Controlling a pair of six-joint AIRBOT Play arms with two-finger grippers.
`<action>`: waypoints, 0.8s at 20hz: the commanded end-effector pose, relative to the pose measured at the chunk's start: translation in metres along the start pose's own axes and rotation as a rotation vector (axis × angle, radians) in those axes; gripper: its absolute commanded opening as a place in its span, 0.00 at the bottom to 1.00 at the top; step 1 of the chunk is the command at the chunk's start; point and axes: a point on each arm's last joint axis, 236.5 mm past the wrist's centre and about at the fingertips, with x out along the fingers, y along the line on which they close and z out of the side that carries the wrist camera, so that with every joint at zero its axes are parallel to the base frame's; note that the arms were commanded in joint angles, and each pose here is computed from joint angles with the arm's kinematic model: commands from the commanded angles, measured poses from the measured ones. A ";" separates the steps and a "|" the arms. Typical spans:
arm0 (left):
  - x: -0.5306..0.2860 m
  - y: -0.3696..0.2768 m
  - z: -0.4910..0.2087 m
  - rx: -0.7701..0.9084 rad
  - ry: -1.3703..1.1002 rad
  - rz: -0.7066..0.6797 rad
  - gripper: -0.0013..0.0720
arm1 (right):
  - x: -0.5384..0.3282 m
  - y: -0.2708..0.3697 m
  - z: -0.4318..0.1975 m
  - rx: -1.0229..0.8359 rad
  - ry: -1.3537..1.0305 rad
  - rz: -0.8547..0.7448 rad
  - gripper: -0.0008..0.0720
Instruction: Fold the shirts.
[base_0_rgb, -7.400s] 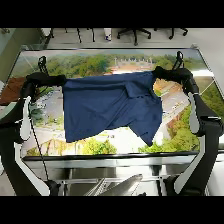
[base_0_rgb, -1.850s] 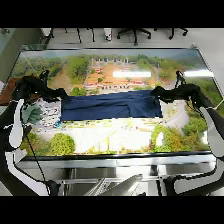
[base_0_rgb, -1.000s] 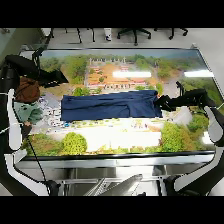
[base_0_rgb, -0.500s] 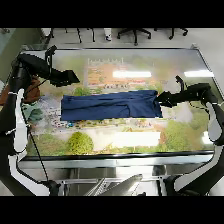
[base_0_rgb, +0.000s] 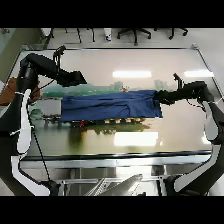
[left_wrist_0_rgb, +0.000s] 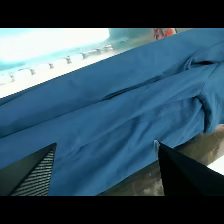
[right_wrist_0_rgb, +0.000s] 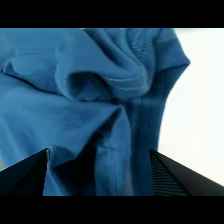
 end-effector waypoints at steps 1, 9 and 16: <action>0.005 -0.009 -0.001 0.019 0.003 -0.003 0.98 | 0.011 0.002 0.003 -0.021 -0.003 -0.024 1.00; 0.010 -0.020 -0.009 0.036 0.036 -0.015 0.98 | 0.021 -0.030 -0.027 0.090 0.112 -0.091 0.99; 0.078 -0.059 -0.040 0.094 0.154 -0.059 0.45 | 0.057 0.010 -0.042 0.020 0.204 -0.011 0.24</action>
